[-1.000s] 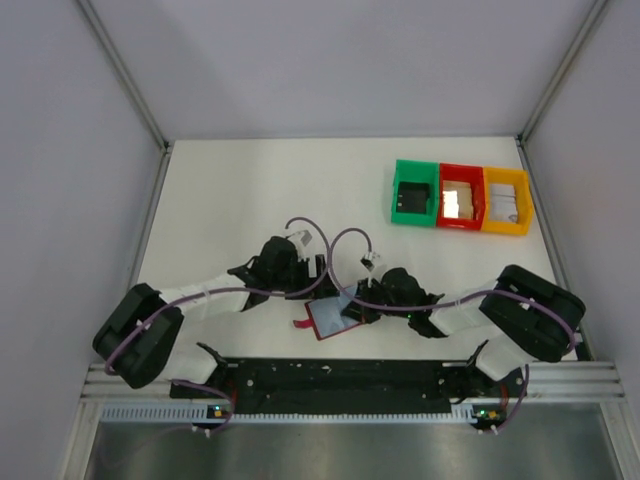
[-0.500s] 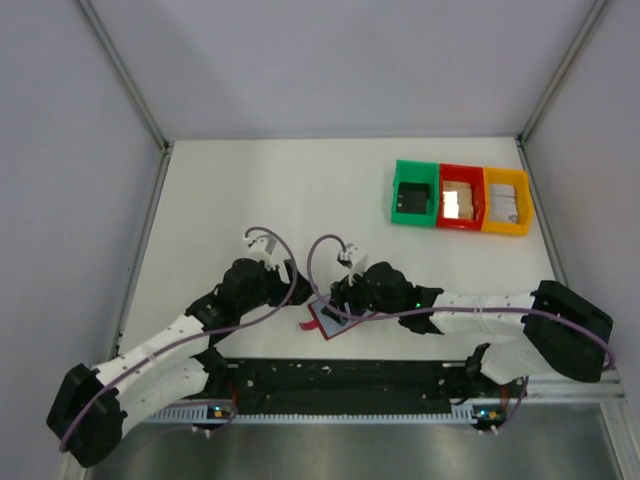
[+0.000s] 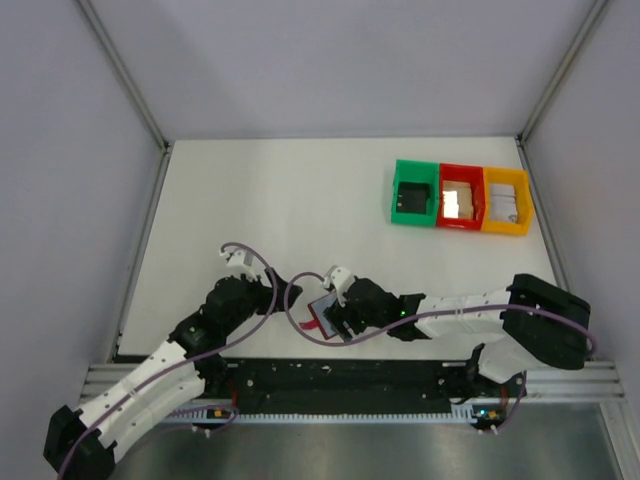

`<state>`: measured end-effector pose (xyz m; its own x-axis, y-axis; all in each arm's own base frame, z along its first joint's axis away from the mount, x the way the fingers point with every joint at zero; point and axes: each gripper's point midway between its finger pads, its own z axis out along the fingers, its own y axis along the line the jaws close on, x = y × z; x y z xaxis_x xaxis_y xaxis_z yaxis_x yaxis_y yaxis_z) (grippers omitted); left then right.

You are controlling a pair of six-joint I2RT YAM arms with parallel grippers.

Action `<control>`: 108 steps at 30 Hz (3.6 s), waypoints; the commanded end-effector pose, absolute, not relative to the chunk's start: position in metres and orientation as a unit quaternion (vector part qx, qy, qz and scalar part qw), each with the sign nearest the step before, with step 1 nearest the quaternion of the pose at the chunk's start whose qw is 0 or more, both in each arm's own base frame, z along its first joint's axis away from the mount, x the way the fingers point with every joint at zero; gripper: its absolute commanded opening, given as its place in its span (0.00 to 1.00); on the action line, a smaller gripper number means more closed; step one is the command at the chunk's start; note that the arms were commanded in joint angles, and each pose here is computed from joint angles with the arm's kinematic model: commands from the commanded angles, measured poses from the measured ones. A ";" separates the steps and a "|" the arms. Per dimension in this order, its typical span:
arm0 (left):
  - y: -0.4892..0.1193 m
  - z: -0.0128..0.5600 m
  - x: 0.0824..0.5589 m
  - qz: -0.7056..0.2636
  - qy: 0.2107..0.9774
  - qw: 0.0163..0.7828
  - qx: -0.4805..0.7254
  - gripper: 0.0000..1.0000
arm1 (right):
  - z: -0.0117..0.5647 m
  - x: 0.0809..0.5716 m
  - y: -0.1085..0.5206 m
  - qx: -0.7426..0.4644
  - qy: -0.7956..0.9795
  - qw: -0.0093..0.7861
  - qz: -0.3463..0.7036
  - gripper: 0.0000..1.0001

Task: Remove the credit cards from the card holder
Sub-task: Remove the credit card from the card holder.

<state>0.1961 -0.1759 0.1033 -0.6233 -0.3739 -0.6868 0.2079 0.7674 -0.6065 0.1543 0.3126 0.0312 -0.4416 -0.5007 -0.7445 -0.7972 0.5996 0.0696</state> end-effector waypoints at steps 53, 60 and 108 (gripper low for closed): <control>-0.277 0.083 0.220 -0.424 0.867 0.261 0.032 0.84 | -0.009 0.147 0.309 -0.354 0.847 0.330 0.218 0.31; -0.285 0.096 0.217 -0.450 0.856 0.251 0.036 0.80 | 0.005 0.154 0.312 -0.342 0.843 0.348 0.225 0.43; -0.274 0.070 0.194 -0.398 0.896 0.198 0.017 0.81 | 0.069 0.175 0.267 -0.270 0.818 0.457 0.221 0.69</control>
